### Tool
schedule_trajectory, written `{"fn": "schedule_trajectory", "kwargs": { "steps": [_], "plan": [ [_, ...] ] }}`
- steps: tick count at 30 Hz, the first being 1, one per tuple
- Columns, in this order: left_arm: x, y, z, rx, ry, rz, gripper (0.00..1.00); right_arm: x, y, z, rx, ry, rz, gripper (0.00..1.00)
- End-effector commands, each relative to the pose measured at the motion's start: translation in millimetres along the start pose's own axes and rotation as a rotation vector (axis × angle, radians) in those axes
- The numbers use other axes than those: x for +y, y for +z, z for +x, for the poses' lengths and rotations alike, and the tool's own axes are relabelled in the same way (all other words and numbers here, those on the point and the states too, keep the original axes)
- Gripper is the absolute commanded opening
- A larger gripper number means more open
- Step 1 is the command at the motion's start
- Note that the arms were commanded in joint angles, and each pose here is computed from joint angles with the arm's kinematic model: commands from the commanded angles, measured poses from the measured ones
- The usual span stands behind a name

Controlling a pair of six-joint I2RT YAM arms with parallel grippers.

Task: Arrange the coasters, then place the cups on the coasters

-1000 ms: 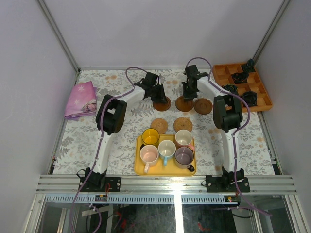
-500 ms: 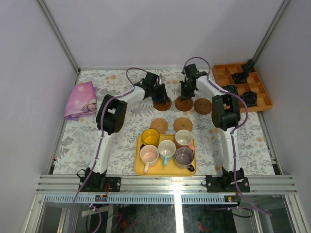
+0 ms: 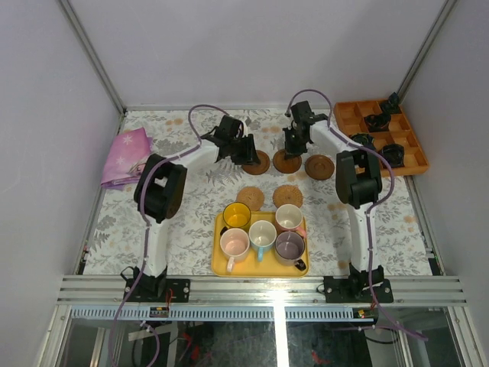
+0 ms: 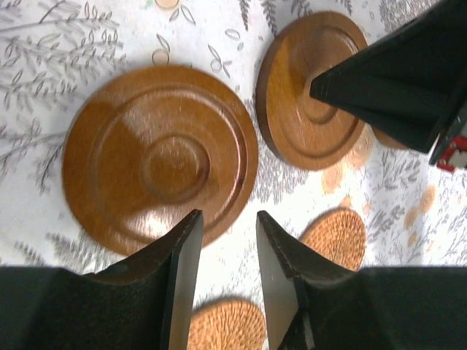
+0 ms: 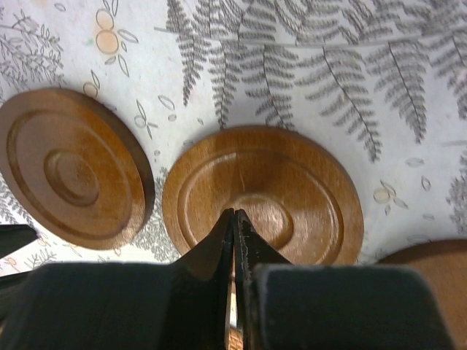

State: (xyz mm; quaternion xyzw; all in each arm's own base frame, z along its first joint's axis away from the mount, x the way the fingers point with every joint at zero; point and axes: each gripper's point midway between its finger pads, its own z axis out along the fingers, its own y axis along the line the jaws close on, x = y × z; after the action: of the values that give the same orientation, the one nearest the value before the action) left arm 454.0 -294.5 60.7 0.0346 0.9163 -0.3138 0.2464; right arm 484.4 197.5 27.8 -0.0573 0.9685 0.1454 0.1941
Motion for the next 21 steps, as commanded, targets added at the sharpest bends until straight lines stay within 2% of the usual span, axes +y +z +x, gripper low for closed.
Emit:
{"fn": "schedule_trajectory", "kwargs": {
  "steps": [1, 3, 6, 9, 15, 21],
  "plan": [
    [-7, -30, -3, -0.067, 0.123, -0.008, 0.32, 13, -61, -20, -0.145, -0.053, 0.004, 0.0],
    [-5, -38, 8, -0.046, 0.137, -0.023, 0.28, 11, -70, -13, -0.152, -0.05, 0.018, 0.0],
    [0, -39, 32, 0.015, 0.141, -0.037, 0.12, 6, -77, 1, -0.131, -0.04, 0.039, 0.0],
    [-3, -35, 57, 0.084, 0.156, -0.02, 0.01, 4, -81, 20, -0.091, -0.039, 0.044, 0.0],
    [-17, -27, 98, 0.205, 0.204, 0.021, 0.0, 7, -88, 59, -0.01, -0.102, 0.089, 0.0],
    [-14, -27, 118, 0.255, 0.191, 0.017, 0.0, 8, -87, 101, 0.108, -0.16, 0.14, 0.0]
  ]
}}
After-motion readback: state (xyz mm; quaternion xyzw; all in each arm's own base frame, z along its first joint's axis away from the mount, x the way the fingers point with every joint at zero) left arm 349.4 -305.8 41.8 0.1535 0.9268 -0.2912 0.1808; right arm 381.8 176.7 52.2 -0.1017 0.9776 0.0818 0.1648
